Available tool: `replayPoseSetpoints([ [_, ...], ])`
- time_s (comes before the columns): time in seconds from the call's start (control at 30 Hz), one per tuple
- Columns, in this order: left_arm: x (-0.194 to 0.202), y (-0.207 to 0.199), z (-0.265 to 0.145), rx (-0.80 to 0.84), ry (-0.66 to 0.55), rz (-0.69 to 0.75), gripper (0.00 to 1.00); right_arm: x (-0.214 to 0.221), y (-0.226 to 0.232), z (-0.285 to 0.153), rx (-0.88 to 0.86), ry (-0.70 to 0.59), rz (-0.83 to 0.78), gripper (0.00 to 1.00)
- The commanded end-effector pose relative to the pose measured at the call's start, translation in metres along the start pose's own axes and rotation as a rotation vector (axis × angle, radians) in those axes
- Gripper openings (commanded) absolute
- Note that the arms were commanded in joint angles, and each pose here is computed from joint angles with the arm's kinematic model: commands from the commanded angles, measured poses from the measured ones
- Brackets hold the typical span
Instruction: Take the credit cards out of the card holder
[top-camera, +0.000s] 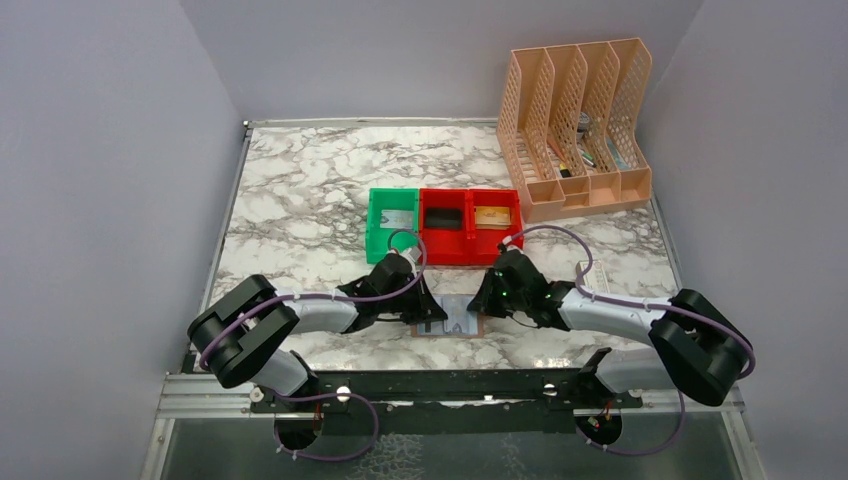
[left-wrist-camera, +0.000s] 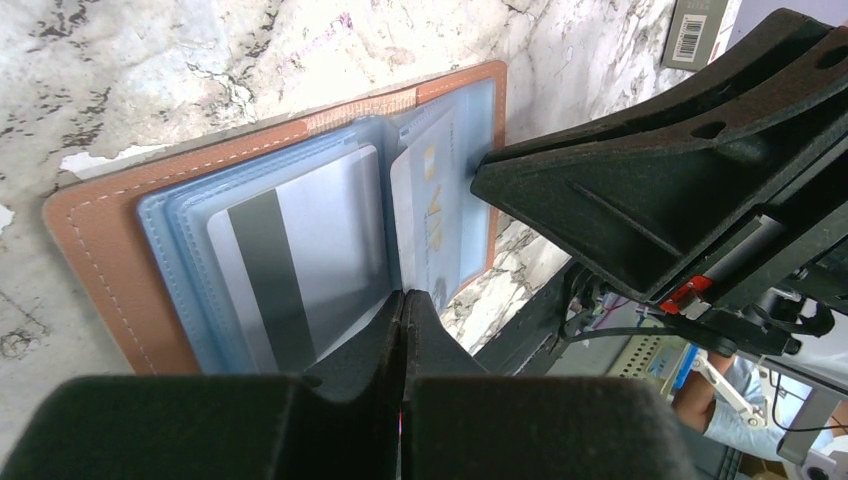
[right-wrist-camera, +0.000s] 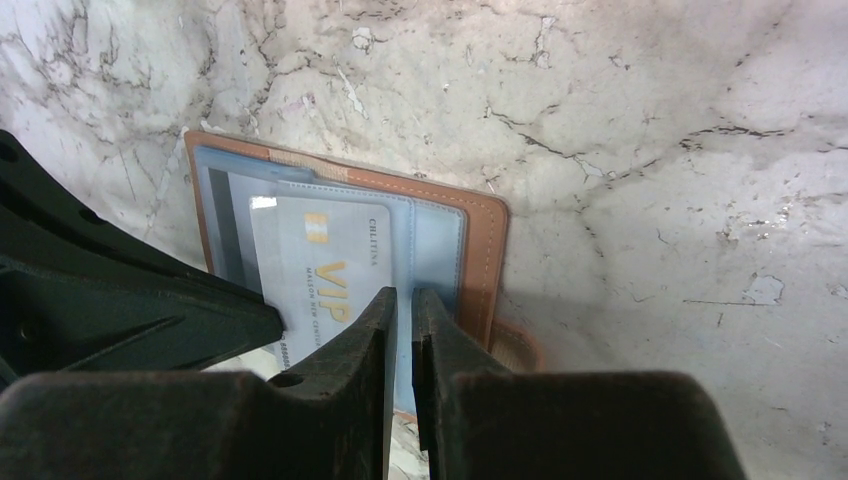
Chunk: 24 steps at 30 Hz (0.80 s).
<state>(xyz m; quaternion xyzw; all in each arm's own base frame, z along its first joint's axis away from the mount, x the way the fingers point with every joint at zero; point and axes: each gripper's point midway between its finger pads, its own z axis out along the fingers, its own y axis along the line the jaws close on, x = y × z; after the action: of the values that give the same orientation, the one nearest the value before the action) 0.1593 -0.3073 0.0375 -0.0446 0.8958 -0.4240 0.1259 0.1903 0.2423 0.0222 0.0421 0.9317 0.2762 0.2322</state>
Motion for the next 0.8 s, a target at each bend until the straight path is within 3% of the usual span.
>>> replayPoseSetpoints([
  [0.0,-0.003,-0.009,-0.002,0.032,-0.004,0.012,0.0,0.007,-0.001,-0.007,-0.019,0.035,-0.068,0.12],
  [0.3,-0.003,-0.01,-0.002,0.037,-0.003,0.015,0.0,0.0,0.054,-0.017,-0.277,0.054,-0.189,0.14],
  [0.53,-0.005,-0.011,-0.005,0.034,-0.012,0.024,0.0,0.018,-0.011,0.01,0.05,0.123,-0.09,0.12],
  [0.77,-0.009,-0.003,-0.009,-0.024,-0.028,0.036,0.0,0.021,-0.031,0.007,0.118,0.1,-0.073,0.12],
])
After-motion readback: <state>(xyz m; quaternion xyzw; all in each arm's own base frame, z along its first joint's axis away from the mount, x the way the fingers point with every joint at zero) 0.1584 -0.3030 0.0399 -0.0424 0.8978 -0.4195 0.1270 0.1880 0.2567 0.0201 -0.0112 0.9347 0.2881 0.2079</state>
